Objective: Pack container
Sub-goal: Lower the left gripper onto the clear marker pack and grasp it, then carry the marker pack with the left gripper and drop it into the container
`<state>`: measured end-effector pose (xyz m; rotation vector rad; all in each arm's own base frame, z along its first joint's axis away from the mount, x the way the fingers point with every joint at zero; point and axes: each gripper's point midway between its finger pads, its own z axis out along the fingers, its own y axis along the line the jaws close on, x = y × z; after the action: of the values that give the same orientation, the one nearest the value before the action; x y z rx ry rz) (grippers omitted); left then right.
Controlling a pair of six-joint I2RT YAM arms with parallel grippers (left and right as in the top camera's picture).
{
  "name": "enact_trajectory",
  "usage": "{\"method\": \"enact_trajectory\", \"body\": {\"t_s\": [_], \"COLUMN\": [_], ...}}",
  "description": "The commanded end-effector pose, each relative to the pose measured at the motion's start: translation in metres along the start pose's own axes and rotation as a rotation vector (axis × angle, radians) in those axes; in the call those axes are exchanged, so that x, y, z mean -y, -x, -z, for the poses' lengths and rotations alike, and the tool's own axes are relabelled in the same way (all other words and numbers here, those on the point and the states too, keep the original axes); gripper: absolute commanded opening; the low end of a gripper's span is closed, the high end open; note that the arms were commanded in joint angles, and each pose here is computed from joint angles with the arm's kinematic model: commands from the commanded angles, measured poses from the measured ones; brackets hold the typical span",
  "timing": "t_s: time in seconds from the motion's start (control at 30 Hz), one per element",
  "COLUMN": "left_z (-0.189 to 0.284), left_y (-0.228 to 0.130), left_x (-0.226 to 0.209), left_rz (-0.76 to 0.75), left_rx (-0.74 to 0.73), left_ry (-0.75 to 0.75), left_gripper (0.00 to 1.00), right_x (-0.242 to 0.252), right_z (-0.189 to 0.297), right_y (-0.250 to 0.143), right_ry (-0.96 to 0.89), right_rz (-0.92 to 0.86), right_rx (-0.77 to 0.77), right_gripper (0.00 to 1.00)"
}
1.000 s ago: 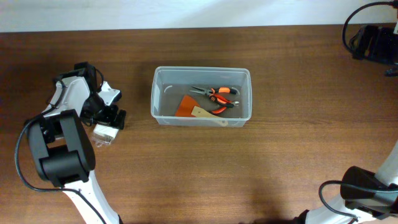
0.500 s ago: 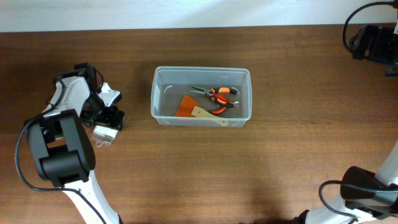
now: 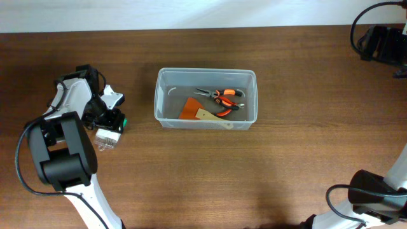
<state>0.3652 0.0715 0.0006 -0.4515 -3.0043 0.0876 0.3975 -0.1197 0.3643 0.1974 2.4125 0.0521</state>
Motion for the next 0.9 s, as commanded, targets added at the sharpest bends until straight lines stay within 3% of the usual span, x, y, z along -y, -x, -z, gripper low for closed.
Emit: {"method": "enact_trajectory", "body": {"t_s": [0.0, 0.43, 0.63, 0.87], "left_z": [-0.016, 0.002, 0.051, 0.145], "left_y": [-0.006, -0.002, 0.016, 0.061], "left_x": [0.005, 0.004, 0.002, 0.029], "left_rz": [-0.003, 0.084, 0.100, -0.005], "left_rx": [-0.039, -0.044, -0.006, 0.153], "left_ry": [-0.043, -0.042, -0.021, 0.062], "left_gripper": [0.50, 0.15, 0.08, 0.04], "right_x": [-0.001, -0.001, -0.001, -0.002], "right_z": [-0.003, -0.003, -0.003, -0.003], "right_y": [-0.001, -0.001, -0.001, -0.001], "right_ry": [0.015, 0.015, 0.016, 0.020], "right_rz": [-0.005, -0.004, -0.005, -0.005], "right_rx": [-0.004, -0.004, -0.004, -0.004], "right_gripper": [0.99, 0.99, 0.99, 0.99]}}
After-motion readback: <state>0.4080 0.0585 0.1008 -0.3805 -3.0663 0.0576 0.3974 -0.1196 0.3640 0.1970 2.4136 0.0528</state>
